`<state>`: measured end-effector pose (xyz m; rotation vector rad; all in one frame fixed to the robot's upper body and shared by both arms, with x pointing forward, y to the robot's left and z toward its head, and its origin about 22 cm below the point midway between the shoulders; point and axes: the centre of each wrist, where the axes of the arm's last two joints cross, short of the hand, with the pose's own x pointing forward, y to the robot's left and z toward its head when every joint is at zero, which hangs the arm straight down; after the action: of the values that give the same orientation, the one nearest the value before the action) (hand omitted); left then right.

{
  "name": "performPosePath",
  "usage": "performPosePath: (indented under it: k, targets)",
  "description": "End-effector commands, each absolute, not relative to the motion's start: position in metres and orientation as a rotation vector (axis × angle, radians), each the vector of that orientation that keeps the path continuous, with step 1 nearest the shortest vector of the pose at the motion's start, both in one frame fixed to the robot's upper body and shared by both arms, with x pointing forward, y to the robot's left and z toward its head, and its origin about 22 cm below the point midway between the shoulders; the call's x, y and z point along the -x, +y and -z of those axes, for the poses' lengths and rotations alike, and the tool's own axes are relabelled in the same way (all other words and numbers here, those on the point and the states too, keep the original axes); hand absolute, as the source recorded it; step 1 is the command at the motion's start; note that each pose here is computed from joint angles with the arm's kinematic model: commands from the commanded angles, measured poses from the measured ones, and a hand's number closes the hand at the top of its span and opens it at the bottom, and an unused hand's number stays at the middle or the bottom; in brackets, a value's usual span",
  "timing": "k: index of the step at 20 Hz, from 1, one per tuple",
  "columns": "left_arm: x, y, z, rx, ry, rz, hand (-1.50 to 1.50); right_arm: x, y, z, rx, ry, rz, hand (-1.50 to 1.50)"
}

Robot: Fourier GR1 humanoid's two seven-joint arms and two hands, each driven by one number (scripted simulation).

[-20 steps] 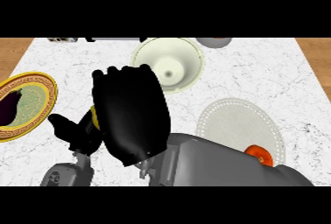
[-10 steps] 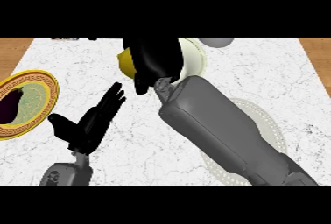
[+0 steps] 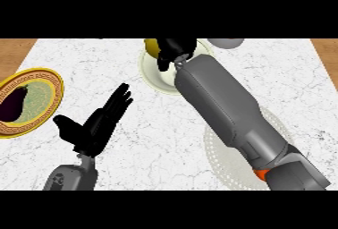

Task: Pick the lemon from the placemat and place it in the bowl

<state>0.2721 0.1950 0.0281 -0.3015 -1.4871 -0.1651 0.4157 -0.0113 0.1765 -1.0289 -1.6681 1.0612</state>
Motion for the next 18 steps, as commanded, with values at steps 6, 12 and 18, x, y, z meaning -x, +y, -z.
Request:
performPosePath:
  k: [6,12,18]
  targets:
    - [-0.272,0.174,-0.037,0.351,-1.502,0.219,0.00,-0.447,-0.047,-0.129,1.074,-1.335,-1.082,1.50]
    - [-0.274,0.190,-0.030,0.318,-1.519,0.207,0.00,-0.453,-0.069,-0.120,0.906,-1.431,-0.969,-1.50]
    - [-0.275,0.190,-0.035,0.321,-1.513,0.205,0.00,-0.451,-0.069,-0.126,0.665,-1.682,-0.544,-1.50]
